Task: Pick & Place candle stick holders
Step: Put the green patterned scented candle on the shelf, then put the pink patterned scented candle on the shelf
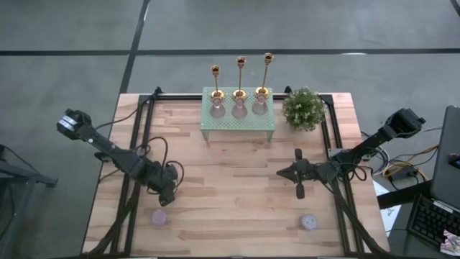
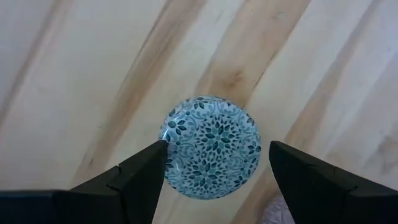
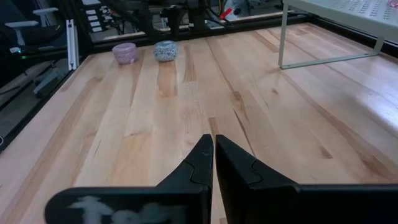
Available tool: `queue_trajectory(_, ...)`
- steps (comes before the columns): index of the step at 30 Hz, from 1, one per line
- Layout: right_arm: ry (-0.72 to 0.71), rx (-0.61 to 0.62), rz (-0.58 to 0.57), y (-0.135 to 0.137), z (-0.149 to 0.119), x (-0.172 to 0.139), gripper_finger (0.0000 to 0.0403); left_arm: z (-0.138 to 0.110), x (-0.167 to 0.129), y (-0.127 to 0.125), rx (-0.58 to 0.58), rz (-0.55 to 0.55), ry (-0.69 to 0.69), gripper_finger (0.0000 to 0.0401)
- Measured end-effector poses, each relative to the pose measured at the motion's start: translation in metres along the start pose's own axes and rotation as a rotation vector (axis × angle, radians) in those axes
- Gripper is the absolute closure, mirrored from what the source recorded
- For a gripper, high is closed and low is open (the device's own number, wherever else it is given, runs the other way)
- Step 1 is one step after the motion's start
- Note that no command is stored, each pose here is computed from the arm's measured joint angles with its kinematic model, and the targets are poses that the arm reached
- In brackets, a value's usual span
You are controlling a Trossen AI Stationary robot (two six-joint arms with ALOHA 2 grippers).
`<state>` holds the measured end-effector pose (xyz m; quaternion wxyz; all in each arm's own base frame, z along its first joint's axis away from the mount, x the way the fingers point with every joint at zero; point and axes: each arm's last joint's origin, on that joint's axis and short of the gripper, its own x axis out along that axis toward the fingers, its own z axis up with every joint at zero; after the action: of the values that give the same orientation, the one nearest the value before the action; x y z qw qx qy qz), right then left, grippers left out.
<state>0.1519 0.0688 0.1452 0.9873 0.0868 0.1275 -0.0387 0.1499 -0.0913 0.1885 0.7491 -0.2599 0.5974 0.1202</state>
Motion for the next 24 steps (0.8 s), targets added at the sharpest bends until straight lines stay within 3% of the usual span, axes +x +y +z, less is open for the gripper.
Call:
queue_trajectory(14,-0.001,0.003,0.000,0.000,0.000,0.000,0.0390,0.001,0.023,-0.013,0.030,0.040,0.004,0.0114)
queue_trajectory(16,-0.001,0.003,0.000,0.000,0.000,0.000,0.0390,-0.001,0.026,-0.009,0.041,0.084,0.024,0.0114)
queue_trajectory(24,0.000,0.004,-0.001,0.000,0.000,0.000,0.0390,-0.001,0.023,-0.009,0.046,0.090,0.012,0.0114)
